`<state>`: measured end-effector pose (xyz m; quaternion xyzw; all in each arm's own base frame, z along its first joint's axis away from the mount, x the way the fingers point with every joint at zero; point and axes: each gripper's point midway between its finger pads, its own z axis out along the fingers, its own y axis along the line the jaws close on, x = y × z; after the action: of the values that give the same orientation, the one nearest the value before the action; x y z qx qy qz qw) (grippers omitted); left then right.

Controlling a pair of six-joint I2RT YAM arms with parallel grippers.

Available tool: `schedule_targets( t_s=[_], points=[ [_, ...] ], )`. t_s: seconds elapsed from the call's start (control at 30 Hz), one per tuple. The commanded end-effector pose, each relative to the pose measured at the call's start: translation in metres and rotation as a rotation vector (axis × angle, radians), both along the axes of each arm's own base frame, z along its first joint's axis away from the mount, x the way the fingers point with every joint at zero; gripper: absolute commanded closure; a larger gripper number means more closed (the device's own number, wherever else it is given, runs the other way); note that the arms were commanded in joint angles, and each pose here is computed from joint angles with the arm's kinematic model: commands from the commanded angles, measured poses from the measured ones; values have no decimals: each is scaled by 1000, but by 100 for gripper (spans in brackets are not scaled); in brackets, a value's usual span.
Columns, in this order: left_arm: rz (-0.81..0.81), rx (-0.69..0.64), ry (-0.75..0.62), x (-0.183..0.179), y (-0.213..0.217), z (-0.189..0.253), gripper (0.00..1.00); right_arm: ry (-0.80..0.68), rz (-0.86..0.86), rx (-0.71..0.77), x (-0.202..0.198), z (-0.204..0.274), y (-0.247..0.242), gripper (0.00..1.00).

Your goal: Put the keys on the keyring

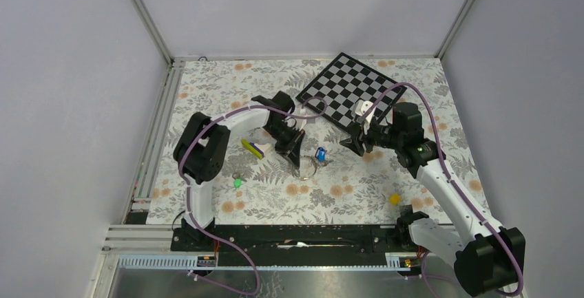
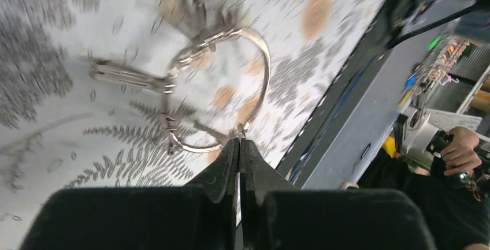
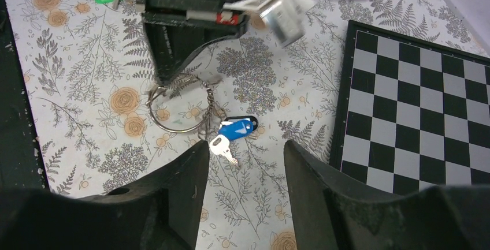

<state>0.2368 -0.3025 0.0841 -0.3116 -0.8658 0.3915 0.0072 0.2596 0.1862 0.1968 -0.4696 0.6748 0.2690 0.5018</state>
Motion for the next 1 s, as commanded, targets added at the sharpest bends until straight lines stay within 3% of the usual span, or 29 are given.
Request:
schedule_targets(
  t_s=[0.0,0.37,0.83,0.97],
  points=[
    [-59,147,40,-23,36,-34,97,-23,-16,11,6,3,-2,42],
    [-107,245,49,-47,68,-49,91,-15,-12,9,6,-2,-2,41],
    [-179,-22,83,-60,44,0,78,-9,-6,-1,7,-8,-2,40],
    [-205,-28,26,-57,48,4,74,-13,-8,1,6,-7,-3,39]
  ],
)
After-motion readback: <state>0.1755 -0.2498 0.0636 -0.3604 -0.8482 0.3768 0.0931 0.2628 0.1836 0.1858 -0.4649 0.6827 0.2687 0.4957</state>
